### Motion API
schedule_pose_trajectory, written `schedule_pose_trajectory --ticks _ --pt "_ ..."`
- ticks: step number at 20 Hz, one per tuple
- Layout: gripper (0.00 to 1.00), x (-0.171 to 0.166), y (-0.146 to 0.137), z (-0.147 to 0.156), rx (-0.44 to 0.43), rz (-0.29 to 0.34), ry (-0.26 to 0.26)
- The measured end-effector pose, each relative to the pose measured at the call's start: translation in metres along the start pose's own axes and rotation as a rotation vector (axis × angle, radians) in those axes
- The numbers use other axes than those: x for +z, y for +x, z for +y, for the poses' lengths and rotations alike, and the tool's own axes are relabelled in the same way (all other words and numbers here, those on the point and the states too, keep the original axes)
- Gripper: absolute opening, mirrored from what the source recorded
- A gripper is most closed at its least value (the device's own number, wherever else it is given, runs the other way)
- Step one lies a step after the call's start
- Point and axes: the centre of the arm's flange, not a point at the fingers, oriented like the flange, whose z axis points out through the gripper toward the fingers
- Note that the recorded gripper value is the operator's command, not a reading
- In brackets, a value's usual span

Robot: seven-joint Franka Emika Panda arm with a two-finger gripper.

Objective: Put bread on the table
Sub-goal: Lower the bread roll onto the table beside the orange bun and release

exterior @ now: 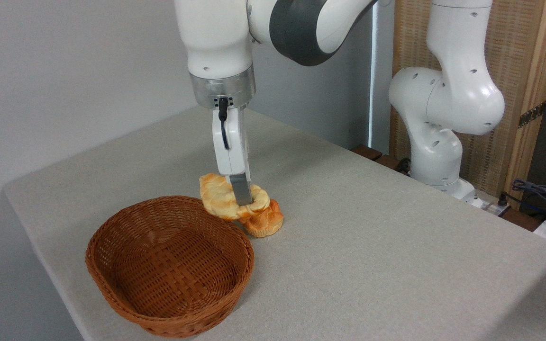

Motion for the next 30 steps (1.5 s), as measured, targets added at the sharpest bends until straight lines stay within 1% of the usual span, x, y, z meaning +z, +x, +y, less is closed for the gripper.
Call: schedule_pose_trajectory --ticks 2,4,5,6,7,8,9,10,12,14,17,23,25,27,30 --pt "0.16 0.001 0.007 0.013 0.031 -0.006 -0.03" --pt "0.19 0.004 0.018 0.025 0.062 -0.012 -0.053" --pt "0.25 0.008 0.024 0.032 0.078 -0.015 -0.063" --pt "0.39 0.013 0.029 0.039 0.098 -0.018 -0.074" --pt "0.42 0.018 0.035 0.045 0.116 -0.022 -0.085" --pt "0.53 0.025 0.042 0.051 0.134 -0.026 -0.098" --pt "0.83 0.032 0.05 0.057 0.153 -0.031 -0.113" --pt "1.0 0.04 0.057 0.062 0.172 -0.039 -0.128" --pt "1.0 0.054 0.067 0.071 0.203 -0.06 -0.154" --pt "1.0 0.061 0.07 0.074 0.215 -0.07 -0.167" --pt "1.0 0.062 0.069 0.073 0.22 -0.085 -0.167" --pt "1.0 0.061 0.069 0.073 0.221 -0.087 -0.163" --pt "1.0 0.057 0.068 0.072 0.218 -0.084 -0.155" --pt "1.0 0.046 0.063 0.066 0.205 -0.073 -0.13" --pt "1.0 0.014 0.033 0.047 0.138 -0.036 -0.072"
